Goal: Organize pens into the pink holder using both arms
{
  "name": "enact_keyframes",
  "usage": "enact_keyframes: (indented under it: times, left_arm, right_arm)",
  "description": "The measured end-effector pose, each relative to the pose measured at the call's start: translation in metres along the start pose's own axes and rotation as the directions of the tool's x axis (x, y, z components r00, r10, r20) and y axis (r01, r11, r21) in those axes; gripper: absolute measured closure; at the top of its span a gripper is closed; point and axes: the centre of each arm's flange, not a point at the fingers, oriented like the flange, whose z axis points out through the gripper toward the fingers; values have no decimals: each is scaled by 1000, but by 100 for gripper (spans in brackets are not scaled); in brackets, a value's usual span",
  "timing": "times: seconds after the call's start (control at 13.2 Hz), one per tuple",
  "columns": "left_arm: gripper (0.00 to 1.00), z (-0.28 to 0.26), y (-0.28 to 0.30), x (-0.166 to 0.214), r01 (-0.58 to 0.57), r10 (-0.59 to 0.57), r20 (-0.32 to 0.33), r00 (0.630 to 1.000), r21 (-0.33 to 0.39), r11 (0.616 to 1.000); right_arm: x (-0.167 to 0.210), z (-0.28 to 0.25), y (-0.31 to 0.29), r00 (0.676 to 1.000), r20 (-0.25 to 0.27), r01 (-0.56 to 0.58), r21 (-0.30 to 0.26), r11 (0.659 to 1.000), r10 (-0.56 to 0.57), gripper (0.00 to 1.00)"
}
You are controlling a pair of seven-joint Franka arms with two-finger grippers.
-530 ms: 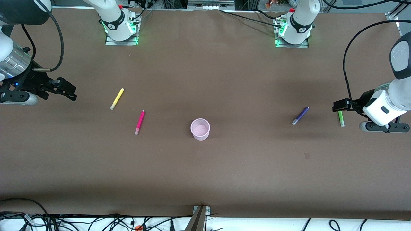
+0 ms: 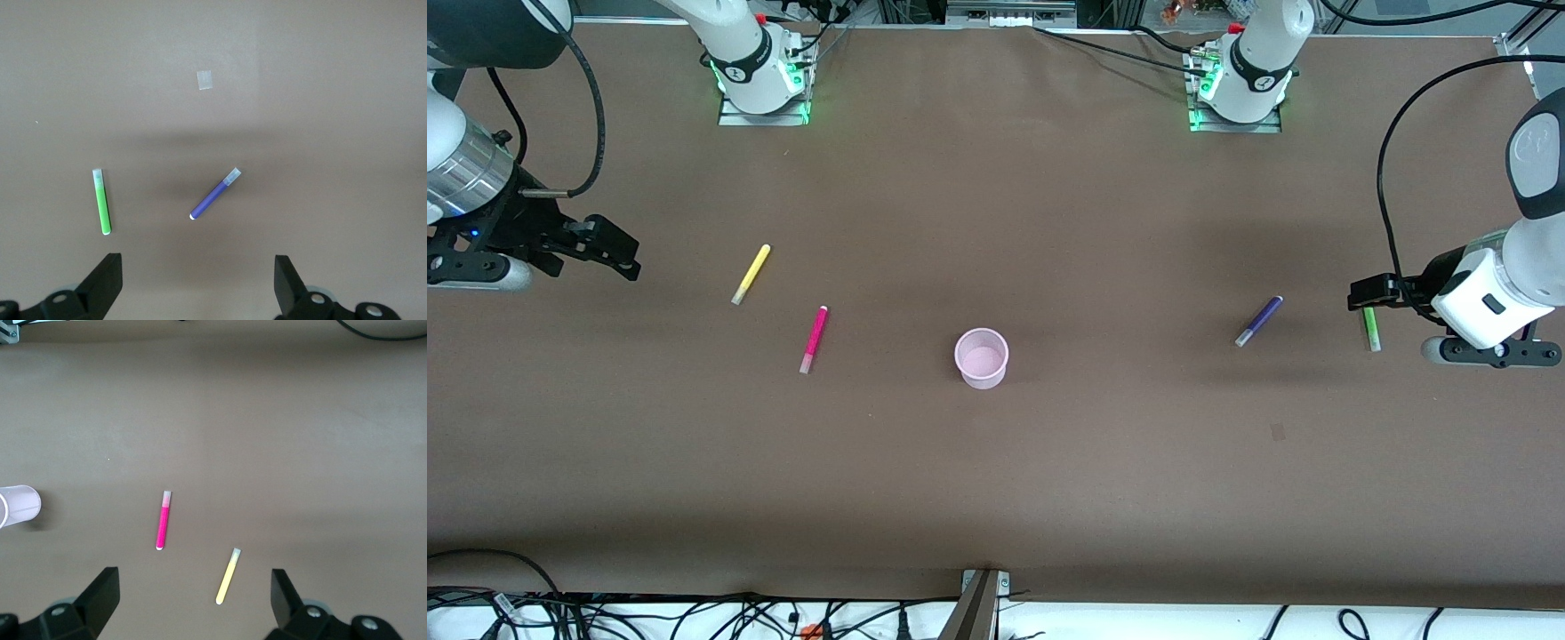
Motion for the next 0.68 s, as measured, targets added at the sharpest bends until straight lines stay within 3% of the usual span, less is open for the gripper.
enact_keyframes:
  times: [0.38, 0.68]
  left_arm:
    - [0, 48, -9, 7, -6, 6, 85, 996, -5, 1000]
    - [0, 117, -11, 3, -172, 176, 155, 972, -35, 984]
  right_arm:
    - [5, -1, -2, 999, -38, 0, 6, 1000, 0, 0]
    - [13, 31, -9, 1000, 5, 5, -10, 1000, -5, 0]
